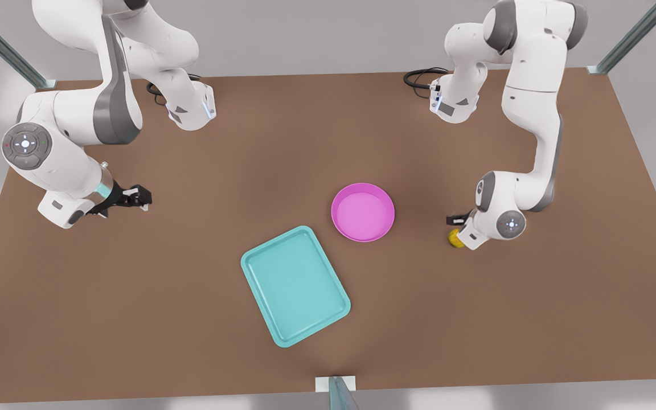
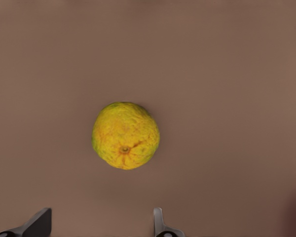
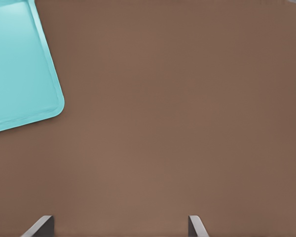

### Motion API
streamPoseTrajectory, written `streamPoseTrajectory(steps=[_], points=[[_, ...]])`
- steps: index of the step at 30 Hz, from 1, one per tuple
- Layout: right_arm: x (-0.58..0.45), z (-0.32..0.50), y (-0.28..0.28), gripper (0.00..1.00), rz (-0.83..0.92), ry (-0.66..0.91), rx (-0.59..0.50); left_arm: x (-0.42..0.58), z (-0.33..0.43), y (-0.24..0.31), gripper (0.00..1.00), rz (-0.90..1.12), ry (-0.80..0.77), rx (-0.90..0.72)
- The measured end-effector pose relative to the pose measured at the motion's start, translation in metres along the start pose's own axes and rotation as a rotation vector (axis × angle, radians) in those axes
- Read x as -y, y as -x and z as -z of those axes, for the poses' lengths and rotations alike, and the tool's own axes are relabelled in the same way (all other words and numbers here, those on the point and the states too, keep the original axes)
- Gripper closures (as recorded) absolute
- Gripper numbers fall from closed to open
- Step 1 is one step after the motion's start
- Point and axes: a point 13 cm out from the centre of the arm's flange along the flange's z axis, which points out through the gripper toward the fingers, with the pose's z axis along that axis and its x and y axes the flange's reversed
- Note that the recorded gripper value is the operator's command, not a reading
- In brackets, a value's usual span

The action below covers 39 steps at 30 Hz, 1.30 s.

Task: Place the orange on the plate with the left arm and the plate on the tray with the right arm

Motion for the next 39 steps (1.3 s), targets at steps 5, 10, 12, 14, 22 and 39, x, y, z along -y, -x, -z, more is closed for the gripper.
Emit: streamPoseTrajectory(steps=[5, 10, 12, 14, 22, 39], points=[[-0.002, 0.000, 0.001, 0.00, 0.008, -0.002, 0.003, 0.012, -0.010, 0.023, 0.00, -0.031, -0.009, 0.076], [-0.003, -0.002, 0.003, 0.00, 0.011, -0.003, 0.002, 0.013, -0.028, 0.036, 0.00, -0.050, -0.009, 0.100], [-0.001, -0.002, 0.002, 0.00, 0.007, -0.003, 0.001, 0.013, -0.034, 0.041, 0.00, -0.056, -0.010, 0.113], [0.000, -0.002, 0.002, 0.00, 0.005, -0.004, 0.000, 0.014, -0.035, 0.049, 0.00, -0.061, -0.012, 0.136], [-0.006, -0.007, 0.004, 0.00, 0.012, -0.002, -0.006, 0.015, -0.039, 0.060, 0.05, -0.079, -0.013, 0.172], [-0.006, -0.008, 0.004, 0.00, 0.008, 0.003, -0.010, 0.297, 0.042, -0.007, 0.44, -0.319, 0.037, 0.229]])
